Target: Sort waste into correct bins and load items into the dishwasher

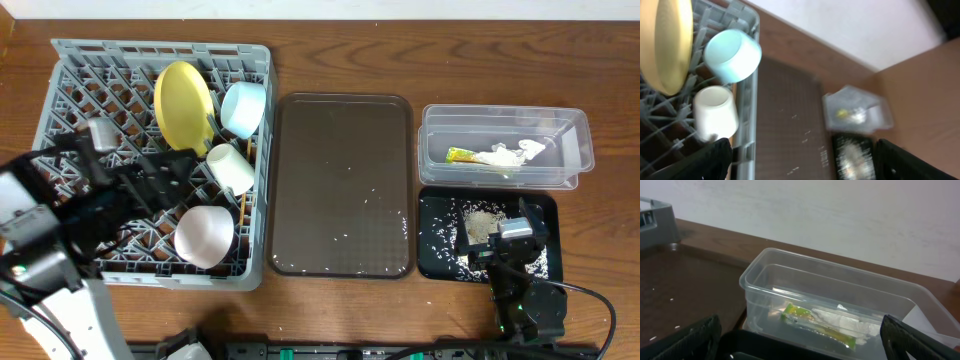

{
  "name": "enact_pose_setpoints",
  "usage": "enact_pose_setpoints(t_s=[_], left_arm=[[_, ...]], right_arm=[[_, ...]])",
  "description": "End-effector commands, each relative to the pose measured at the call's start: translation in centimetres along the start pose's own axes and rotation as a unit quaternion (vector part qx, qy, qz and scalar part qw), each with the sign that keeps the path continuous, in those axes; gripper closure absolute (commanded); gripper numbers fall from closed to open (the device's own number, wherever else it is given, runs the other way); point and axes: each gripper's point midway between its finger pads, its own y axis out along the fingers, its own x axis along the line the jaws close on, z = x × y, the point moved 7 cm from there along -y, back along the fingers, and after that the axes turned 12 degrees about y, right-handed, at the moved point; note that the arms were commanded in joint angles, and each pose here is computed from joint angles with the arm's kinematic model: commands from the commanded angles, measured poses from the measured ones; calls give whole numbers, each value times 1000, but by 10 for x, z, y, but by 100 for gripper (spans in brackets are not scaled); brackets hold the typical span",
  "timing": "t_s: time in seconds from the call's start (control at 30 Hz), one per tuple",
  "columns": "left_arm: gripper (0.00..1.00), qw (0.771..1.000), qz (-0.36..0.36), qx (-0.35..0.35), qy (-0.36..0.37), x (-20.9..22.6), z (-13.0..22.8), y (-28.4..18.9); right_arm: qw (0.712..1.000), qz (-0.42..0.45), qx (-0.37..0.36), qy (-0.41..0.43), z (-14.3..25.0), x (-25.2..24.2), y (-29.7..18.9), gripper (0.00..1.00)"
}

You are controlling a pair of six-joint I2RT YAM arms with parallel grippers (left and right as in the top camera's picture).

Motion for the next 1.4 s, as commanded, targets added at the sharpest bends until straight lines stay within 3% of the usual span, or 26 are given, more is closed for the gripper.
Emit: enact_pose_setpoints(t_s=[0.0,0.13,0.3,0.43,0.63,0.7,1.0,1.37], left_arm=[[9,992,-88,27,86,-21,11,1],[9,970,-121,4,213,-58,22,0],[8,941,-97,-129,296,-78,30,-3],[9,928,-84,-213,293,-68,47,2],[9,907,-81,-288,298,-41,82,23],[8,905,-94,-314,270,-24,95,31],[9,903,-138,-329,241,9,126,46],[9,919,-159,-280,227,33,154,67]], right_arm=[[1000,12,-2,6,0,-4,-1,1],[1000,12,-2,6,0,-4,-1,1],[1000,12,-2,6,0,-4,-1,1],[1000,12,-2,6,0,-4,-1,1],[1000,12,-2,6,0,-4,-1,1],[1000,12,-2,6,0,-4,-1,1],[1000,12,-2,6,0,-4,-1,1],[1000,12,-2,6,0,-4,-1,1]])
